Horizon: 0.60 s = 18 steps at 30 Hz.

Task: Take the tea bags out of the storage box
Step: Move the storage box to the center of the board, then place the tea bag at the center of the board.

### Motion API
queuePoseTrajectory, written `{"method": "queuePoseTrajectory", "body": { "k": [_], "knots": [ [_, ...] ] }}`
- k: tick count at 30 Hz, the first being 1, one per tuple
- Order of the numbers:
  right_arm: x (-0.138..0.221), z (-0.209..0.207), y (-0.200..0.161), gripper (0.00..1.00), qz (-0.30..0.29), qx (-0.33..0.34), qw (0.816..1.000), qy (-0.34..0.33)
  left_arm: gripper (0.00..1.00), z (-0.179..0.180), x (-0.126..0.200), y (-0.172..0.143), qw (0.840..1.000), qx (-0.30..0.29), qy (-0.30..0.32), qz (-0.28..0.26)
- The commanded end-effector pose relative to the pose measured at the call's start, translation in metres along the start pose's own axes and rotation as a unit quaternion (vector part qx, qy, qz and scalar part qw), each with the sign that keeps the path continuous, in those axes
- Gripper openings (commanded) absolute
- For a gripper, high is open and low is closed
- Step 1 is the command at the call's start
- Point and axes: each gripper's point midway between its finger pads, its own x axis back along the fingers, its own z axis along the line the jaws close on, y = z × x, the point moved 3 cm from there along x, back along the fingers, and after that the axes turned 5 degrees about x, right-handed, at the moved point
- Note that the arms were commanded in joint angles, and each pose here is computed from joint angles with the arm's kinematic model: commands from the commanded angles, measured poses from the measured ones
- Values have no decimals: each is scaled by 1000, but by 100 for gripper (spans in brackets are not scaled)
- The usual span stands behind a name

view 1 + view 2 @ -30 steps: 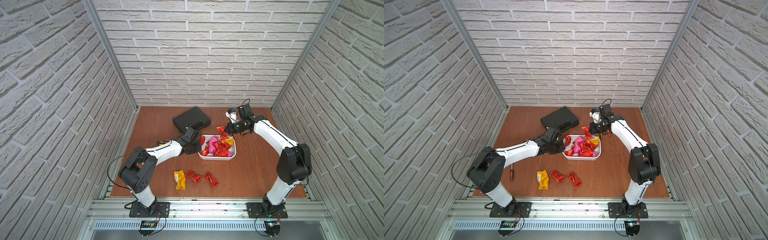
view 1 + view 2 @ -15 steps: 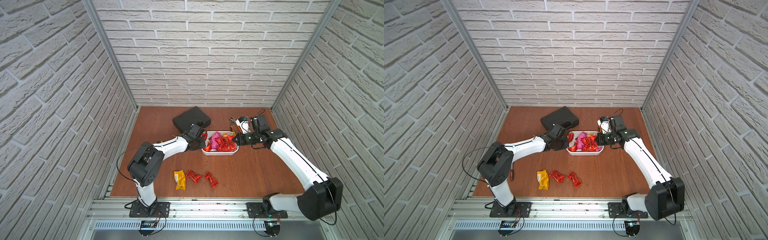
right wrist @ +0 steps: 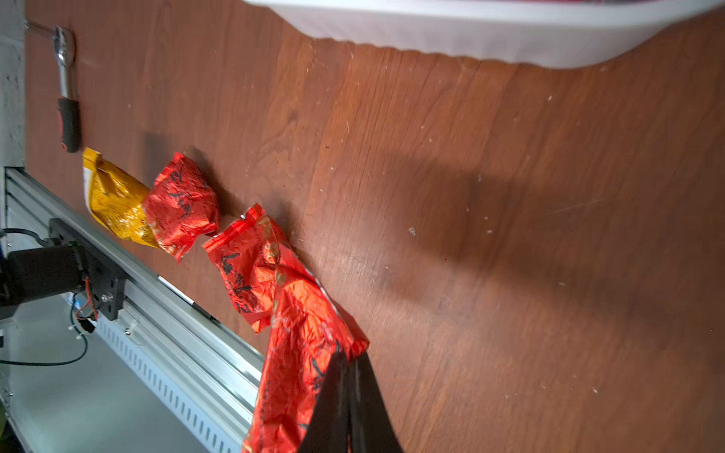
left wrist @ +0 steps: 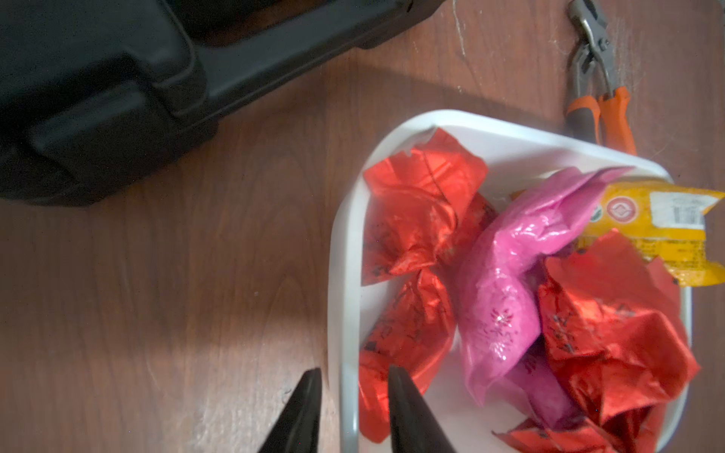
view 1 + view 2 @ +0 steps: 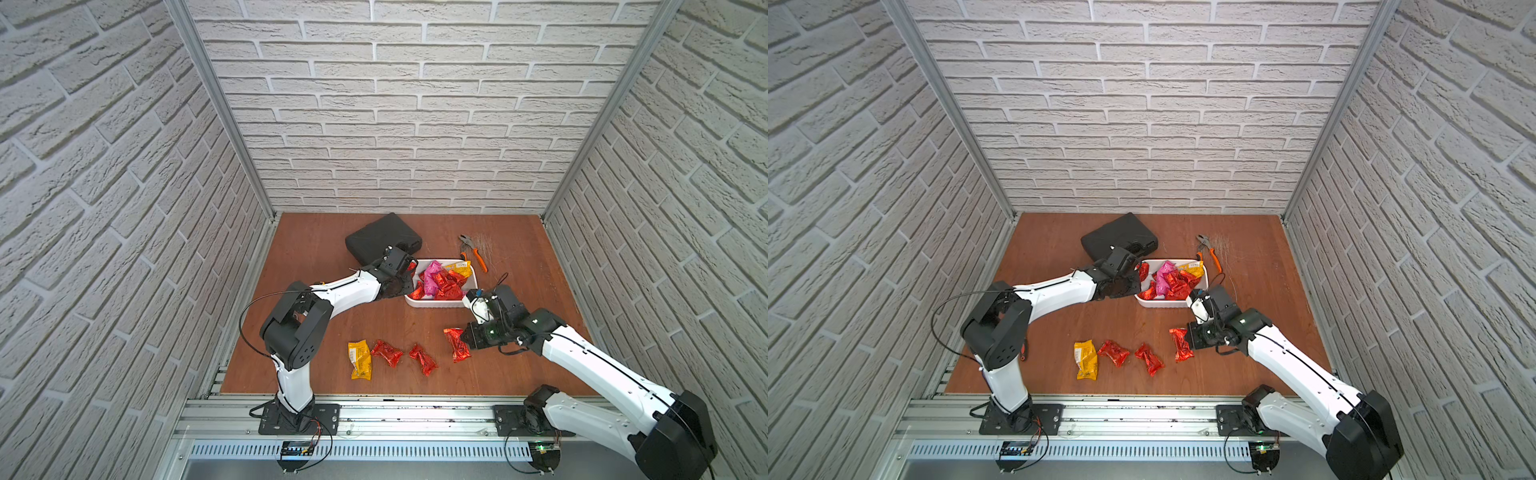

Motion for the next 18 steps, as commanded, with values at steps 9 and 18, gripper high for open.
{"method": "queuePoseTrajectory", "body": {
  "k": [9, 18],
  "knots": [
    [-50, 4, 5, 2, -20, 1, 1000, -19, 50, -10, 73, 21, 994, -16, -24, -107],
    [-51, -7, -8, 10, 9, 23, 998, -49, 53, -8, 79, 19, 993, -16, -30, -110]
  ]
}}
